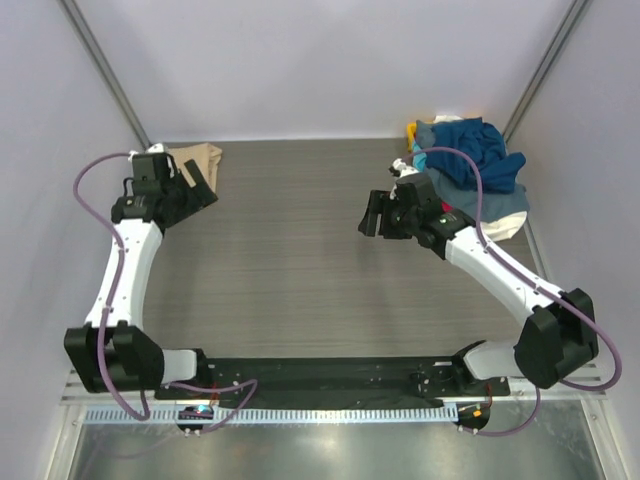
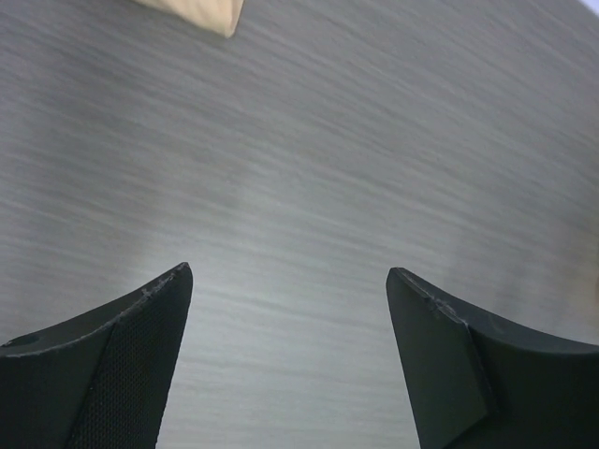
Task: Fold and stack the t-shirts
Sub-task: Reset both grippers
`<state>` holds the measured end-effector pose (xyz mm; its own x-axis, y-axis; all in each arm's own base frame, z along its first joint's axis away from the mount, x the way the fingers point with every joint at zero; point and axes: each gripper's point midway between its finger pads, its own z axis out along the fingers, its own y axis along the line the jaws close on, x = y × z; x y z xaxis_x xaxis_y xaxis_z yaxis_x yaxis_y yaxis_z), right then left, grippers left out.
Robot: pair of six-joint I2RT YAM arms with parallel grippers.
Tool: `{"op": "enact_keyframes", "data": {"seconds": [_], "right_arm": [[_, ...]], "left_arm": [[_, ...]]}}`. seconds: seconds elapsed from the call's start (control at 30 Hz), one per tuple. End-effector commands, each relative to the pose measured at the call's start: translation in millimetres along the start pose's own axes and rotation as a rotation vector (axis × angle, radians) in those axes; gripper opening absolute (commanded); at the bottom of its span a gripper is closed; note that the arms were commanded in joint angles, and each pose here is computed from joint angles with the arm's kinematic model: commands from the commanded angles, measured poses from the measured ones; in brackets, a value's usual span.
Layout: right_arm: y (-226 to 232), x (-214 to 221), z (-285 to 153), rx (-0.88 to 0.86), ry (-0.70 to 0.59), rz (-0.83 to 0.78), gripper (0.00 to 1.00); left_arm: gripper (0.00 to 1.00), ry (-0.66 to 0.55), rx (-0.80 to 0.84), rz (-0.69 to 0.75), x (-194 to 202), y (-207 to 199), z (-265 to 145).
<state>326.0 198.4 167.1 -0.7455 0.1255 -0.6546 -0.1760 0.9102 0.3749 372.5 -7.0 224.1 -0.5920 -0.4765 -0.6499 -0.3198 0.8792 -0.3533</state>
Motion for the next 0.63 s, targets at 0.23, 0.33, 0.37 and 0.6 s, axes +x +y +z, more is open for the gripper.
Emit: {"op": "enact_keyframes", "data": {"seconds": [0.23, 0.33, 0.37, 0.6], "right_arm": [[8, -11, -9, -0.023, -0.121, 0.034, 0.71], [4, -7, -9, -0.007, -0.146, 0.037, 0.71], [5, -5, -8, -0.013, -0.148, 0.031, 0.71], [7, 13, -2, -0.026, -0.145, 0.007, 0.71]], "left_arm": [[1.0, -0.129, 0.088, 0.146, 32, 14, -63], [1.0, -0.173, 0.116, 0.133, 36, 13, -70], [1.0, -0.175, 0.136, 0.139, 37, 9, -73], [1.0, -0.162, 0.143, 0.156, 38, 3, -73]]}}
